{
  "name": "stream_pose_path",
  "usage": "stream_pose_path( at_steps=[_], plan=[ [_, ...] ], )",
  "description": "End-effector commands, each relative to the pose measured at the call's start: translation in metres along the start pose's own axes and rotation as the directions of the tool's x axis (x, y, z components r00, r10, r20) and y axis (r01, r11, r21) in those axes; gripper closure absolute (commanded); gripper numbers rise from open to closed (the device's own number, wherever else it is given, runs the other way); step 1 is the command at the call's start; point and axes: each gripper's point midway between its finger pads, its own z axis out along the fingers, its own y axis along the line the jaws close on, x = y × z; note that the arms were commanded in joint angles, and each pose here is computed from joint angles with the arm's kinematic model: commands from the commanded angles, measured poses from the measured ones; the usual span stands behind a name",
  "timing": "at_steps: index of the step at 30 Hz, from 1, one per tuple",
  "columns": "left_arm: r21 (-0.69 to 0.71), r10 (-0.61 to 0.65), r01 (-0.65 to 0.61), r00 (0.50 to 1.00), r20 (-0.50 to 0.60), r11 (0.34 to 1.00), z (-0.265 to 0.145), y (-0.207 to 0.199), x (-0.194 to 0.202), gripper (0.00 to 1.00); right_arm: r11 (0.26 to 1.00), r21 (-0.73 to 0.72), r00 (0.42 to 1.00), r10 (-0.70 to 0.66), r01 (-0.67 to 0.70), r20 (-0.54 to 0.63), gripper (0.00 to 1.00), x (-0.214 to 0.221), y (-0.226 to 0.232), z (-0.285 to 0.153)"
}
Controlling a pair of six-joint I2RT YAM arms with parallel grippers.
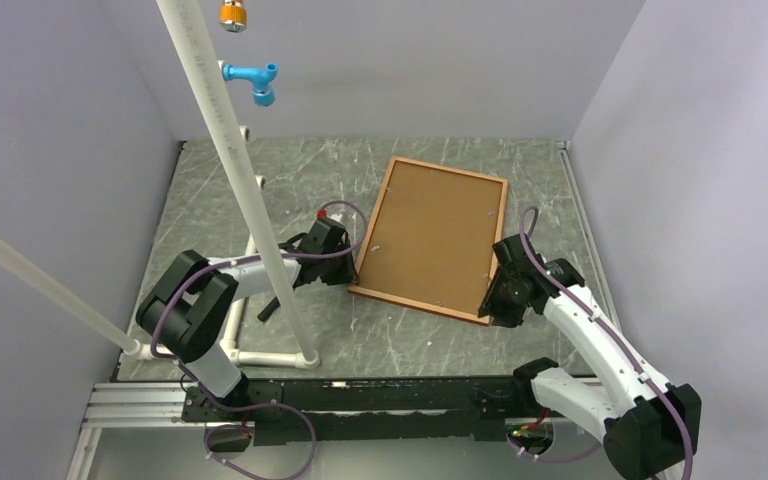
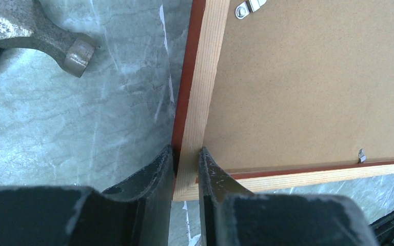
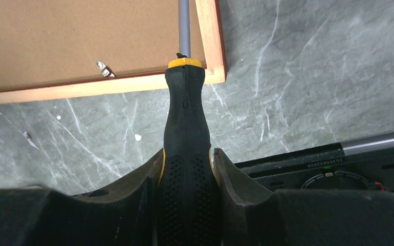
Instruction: Take the photo out of the frame
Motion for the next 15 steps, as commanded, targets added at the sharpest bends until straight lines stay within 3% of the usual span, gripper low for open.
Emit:
stream_pose_path(
  at_steps=[1, 10, 15],
  plan=[
    [-0.032, 0.016, -0.017, 0.999, -0.034, 0.999, 0.002, 0.011, 0.011, 0.87, 0.998, -0.058, 1.0, 0.019, -0.02, -0.024, 1.0, 0.004, 0.009, 0.002],
    [-0.026, 0.017, -0.018, 0.999, -0.041, 1.0, 0.003, 0.01, 0.013, 1.0, 0.993, -0.118, 1.0, -0.001, 0.001, -0.002, 1.0, 0.0, 0.019, 0.001],
    [-0.025, 0.018, -0.019, 0.999, -0.041, 1.0, 0.003, 0.009, 0.012, 1.0, 0.994, -0.112, 1.0, -0.019, 0.018, -0.012, 1.0, 0.0, 0.019, -0.006]
  ],
)
